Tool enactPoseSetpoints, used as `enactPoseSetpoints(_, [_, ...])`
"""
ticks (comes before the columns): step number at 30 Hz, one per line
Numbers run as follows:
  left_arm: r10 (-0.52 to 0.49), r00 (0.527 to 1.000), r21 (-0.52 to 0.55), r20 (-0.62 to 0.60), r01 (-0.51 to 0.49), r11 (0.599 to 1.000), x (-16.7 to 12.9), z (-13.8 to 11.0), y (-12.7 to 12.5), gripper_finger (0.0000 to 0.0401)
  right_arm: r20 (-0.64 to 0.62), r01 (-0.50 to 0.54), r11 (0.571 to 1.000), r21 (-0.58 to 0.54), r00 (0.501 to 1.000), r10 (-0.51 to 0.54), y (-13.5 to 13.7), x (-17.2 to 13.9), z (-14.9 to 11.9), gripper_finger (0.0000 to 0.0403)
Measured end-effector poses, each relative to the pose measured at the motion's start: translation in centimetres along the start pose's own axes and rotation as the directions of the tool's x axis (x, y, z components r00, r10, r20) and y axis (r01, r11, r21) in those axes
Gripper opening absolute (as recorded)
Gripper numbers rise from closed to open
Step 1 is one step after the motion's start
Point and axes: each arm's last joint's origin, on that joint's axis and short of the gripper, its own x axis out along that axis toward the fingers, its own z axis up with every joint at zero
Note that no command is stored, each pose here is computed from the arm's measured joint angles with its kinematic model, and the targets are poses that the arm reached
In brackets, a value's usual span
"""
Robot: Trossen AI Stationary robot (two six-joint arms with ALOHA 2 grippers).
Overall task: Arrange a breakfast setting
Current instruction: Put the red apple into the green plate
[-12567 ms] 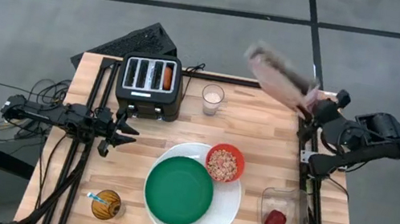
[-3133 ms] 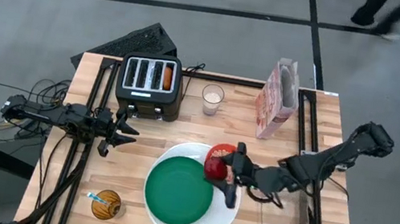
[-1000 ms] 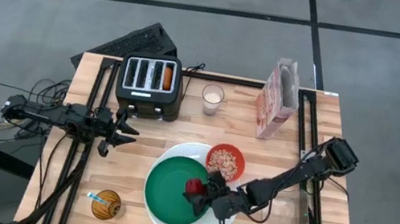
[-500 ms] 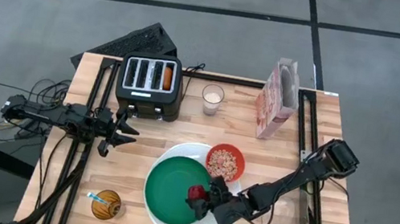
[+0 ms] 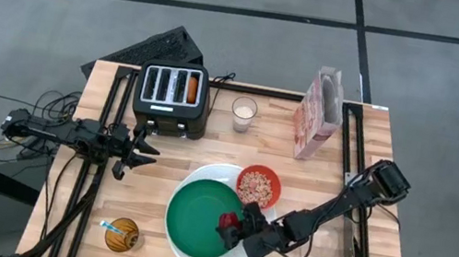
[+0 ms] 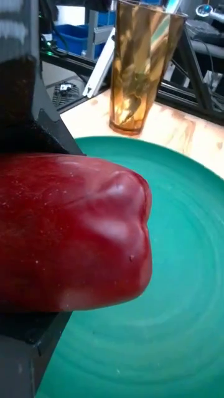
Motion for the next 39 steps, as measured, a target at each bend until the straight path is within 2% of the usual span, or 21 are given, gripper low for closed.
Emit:
enactPoseSetpoints(7, [0.000, 1.000, 0.000, 0.000, 0.000, 1.000, 0.0, 0.0, 0.0, 0.0113, -0.009, 0.051, 0.998, 0.033, 0.999, -0.051, -0.5, 0.5, 0.9, 0.0300])
enactPoseSetpoints(15, [0.000, 1.000, 0.000, 0.000, 0.000, 1.000, 0.0, 0.0, 0.0, 0.0113, -0.048, 0.086, 0.995, 0.056, 0.995, -0.084, -0.9, 1.1, 1.9, 0.0333])
enactPoseSetpoints(22, [0.000, 1.000, 0.000, 0.000, 0.000, 1.000, 0.0, 0.0, 0.0, 0.0113, -0.072, 0.123, 0.988, 0.091, 0.991, -0.116, -1.2, 1.4, 2.5, 0.0336])
enactPoseSetpoints(34, [0.000, 1.000, 0.000, 0.000, 0.000, 1.000, 0.0, 0.0, 0.0, 0.0113, -0.074, 0.123, 0.987, 0.099, 0.990, -0.117, -1.2, 1.4, 2.5, 0.0337])
enactPoseSetpoints(39, [0.000, 1.000, 0.000, 0.000, 0.000, 1.000, 0.0, 0.0, 0.0, 0.0113, -0.073, 0.125, 0.985, 0.122, 0.990, -0.117, -1.2, 1.4, 2.5, 0.0352])
